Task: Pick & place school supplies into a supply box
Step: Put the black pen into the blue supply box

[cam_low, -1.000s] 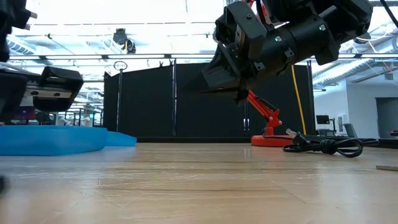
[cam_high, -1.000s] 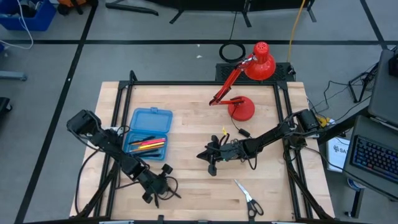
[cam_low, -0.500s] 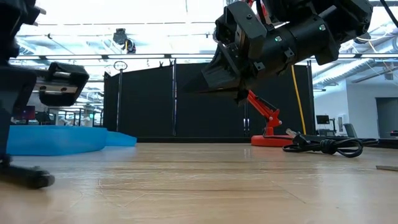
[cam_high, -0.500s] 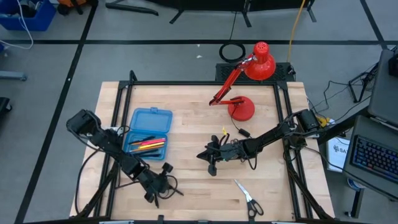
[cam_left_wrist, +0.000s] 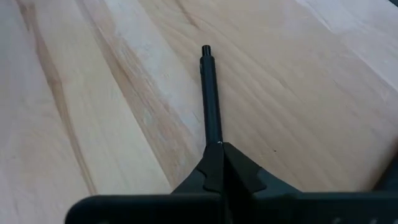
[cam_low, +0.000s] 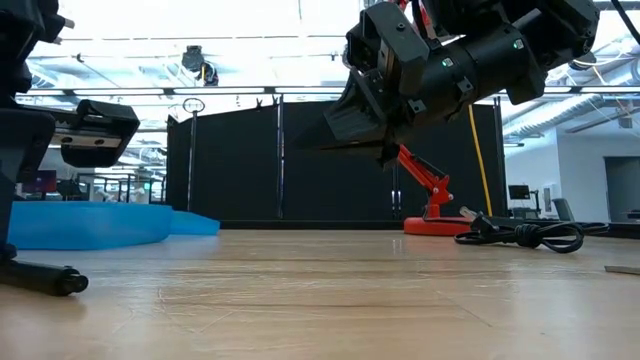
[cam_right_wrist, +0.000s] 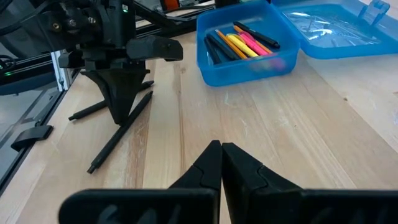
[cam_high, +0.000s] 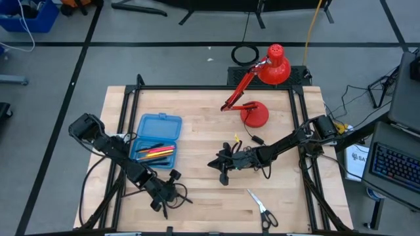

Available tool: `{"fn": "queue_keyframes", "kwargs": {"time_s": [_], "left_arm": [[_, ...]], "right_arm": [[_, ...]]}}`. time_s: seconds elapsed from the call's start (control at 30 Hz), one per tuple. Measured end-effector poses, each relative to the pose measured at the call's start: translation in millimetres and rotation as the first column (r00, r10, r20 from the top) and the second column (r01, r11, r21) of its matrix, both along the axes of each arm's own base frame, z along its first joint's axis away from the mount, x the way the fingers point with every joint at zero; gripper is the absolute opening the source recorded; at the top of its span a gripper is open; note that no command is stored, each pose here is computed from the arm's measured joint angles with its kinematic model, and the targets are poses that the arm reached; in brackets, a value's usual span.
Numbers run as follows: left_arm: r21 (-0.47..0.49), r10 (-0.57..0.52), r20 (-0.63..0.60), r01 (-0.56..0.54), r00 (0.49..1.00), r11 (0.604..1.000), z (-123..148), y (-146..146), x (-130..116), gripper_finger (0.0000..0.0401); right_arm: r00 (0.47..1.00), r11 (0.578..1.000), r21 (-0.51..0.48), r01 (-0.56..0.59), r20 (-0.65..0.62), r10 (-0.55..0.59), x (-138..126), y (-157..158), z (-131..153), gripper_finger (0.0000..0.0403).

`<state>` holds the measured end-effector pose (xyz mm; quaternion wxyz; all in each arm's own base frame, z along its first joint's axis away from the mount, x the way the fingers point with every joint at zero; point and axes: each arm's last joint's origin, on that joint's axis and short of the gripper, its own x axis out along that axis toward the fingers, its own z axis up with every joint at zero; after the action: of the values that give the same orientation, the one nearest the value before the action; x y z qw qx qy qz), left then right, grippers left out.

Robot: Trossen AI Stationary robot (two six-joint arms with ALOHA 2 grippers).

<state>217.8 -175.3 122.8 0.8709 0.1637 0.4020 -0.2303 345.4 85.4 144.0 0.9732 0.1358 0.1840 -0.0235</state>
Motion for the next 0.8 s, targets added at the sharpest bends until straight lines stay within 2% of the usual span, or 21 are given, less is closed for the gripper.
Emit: {"fn": "queue_keyframes", "kwargs": {"time_s": [0.47,0.63,0.7,0.8], "left_arm": [[-0.094,-0.029,-0.011,0.028,1.000,0.995,3,-4,2,0.0001],[-0.081,0.051,0.012,-0.050,0.999,0.995,6,-2,2,0.0000],[-0.136,0.068,0.002,-0.067,0.998,0.988,11,-4,1,0.0003],[-0.205,-0.010,-0.075,-0.005,0.997,0.979,10,-7,-2,0.0011]], "right_arm": [[1.000,1.000,0.000,0.000,0.000,0.000,0,0,0,0.0000],[1.000,1.000,0.010,-0.012,0.021,0.011,0,4,2,0.0000],[0.999,1.000,0.017,-0.019,0.045,0.018,0,6,4,0.0000],[0.998,1.000,0.017,-0.026,0.063,0.025,0,9,6,0.0000]]}}
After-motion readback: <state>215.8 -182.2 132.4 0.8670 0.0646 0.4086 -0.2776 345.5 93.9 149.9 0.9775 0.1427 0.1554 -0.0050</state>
